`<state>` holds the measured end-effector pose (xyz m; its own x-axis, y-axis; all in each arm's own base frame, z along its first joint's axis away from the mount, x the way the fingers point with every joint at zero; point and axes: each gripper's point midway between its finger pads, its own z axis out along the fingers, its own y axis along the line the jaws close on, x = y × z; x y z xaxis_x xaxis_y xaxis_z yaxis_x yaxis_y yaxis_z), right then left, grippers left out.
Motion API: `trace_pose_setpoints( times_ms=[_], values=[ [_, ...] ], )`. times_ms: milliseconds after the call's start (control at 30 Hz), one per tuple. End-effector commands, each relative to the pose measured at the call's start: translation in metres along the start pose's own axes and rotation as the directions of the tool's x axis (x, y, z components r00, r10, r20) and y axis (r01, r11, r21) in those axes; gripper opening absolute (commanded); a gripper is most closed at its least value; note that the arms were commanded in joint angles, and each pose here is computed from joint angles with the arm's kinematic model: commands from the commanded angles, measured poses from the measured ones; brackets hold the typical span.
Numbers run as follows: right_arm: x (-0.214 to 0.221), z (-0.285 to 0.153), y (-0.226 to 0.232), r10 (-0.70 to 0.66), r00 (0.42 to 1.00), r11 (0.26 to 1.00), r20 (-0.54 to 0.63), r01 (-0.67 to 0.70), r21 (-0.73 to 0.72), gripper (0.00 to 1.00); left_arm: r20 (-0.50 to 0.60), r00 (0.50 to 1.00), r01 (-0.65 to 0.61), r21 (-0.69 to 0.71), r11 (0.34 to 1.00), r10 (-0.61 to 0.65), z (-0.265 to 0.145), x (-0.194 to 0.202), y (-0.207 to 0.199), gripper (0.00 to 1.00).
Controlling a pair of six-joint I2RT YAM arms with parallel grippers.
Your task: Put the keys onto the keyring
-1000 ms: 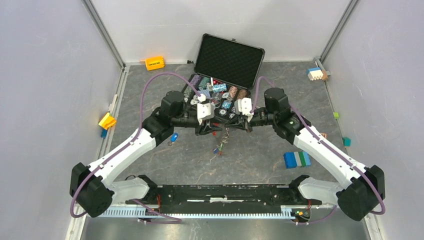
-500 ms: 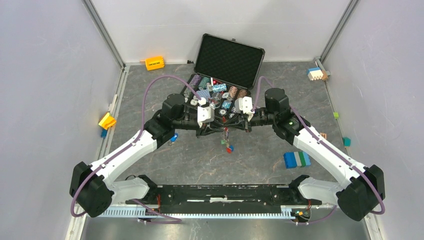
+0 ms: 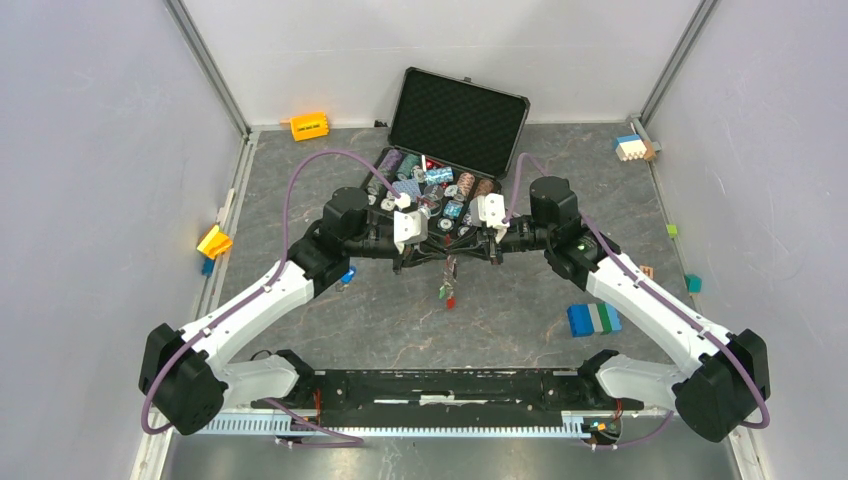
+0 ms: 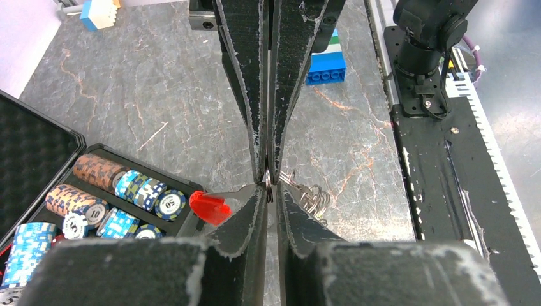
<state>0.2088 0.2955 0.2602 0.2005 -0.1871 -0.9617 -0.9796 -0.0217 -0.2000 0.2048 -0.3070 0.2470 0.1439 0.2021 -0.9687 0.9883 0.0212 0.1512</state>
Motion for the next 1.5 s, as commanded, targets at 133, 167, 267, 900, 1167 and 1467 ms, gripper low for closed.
trace_pose_setpoints(
  times_ms=[133,167,267,900,1167,1467],
  values=[
    [-0.012,0.001,0.000,-0.042,0.998,0.999,0.040,0.042,-0.012,0.00,0.053,0.998,-0.039,-0.012,0.999,0.040,-0.003,-0.019,0.000,0.03],
    [-0.013,0.001,0.000,-0.041,0.998,0.999,0.040,0.041,-0.012,0.00,0.050,0.998,-0.037,-0.012,0.999,0.037,-0.002,-0.018,0.000,0.02],
    [-0.013,0.001,-0.001,-0.042,0.998,0.999,0.040,0.042,-0.009,0.00,0.048,0.998,-0.038,-0.013,0.999,0.038,-0.002,-0.016,0.000,0.02],
    [-0.013,-0.015,0.025,-0.055,0.990,0.990,0.132,0.071,-0.121,0.44,0.282,0.953,-0.116,0.015,0.993,0.107,-0.009,-0.019,-0.022,0.02],
    [-0.006,-0.010,0.025,-0.005,0.990,0.991,0.141,0.024,-0.130,0.39,0.299,0.951,-0.086,0.016,0.996,0.077,-0.005,-0.018,-0.019,0.02],
    [-0.003,-0.007,0.020,0.026,0.990,0.994,0.141,-0.011,-0.105,0.28,0.294,0.953,-0.080,0.028,0.996,0.069,-0.003,-0.013,-0.020,0.02]
  ],
)
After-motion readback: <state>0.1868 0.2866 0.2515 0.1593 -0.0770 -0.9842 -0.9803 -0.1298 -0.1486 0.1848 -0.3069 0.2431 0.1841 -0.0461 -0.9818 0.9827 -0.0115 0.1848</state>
